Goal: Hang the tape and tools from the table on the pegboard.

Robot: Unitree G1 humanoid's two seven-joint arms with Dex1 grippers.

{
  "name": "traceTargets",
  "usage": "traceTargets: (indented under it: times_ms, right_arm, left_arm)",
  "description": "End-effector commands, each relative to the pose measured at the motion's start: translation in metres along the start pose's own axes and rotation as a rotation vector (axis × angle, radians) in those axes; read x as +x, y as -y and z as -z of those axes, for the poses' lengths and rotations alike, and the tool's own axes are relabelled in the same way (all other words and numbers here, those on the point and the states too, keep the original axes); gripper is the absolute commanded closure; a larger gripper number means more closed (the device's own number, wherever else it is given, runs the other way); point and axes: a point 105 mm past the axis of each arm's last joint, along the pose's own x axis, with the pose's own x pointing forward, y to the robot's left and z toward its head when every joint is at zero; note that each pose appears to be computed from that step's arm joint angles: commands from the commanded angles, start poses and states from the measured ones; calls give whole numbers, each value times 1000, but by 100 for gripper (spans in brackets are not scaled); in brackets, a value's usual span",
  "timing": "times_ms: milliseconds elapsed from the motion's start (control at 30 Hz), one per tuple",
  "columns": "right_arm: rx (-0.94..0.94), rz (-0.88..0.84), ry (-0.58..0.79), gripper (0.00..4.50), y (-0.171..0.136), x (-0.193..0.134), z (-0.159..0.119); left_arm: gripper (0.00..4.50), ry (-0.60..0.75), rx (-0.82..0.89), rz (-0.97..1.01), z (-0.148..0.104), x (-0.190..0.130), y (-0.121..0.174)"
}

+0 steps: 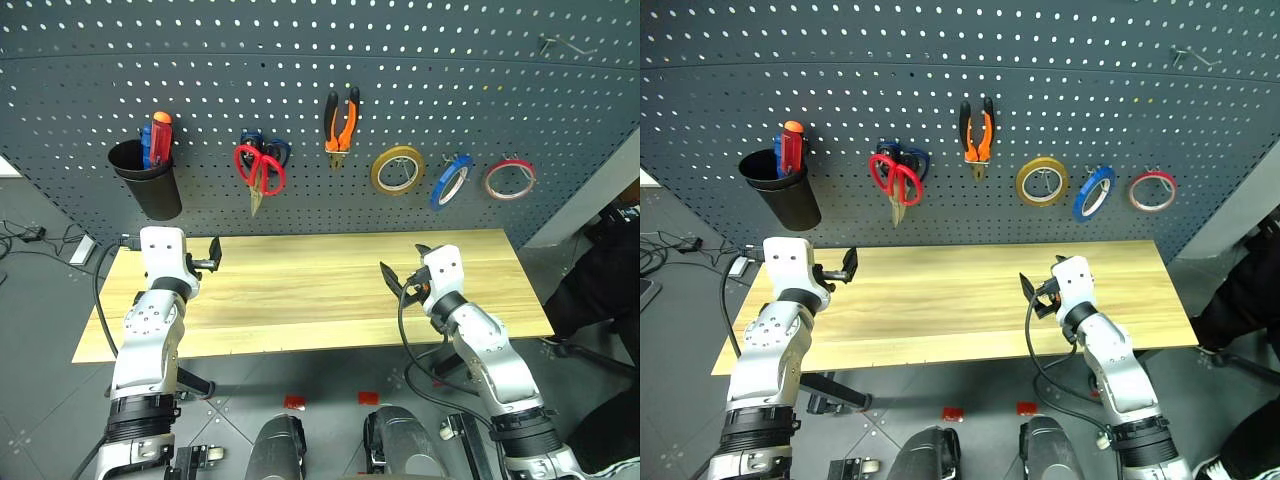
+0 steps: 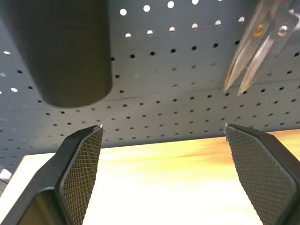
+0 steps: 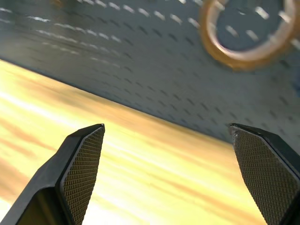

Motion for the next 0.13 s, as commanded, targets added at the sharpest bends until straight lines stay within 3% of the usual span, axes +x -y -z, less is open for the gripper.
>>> traceTargets:
  times_ms: [33, 133]
  right_arm:
    - [17, 207, -23, 0, 41, -9, 17]
    - [3, 251, -38, 0, 55, -13, 26]
  left_arm:
    - [13, 27, -32, -65, 1, -3, -11]
    - [13, 15, -21, -78, 9, -6, -10]
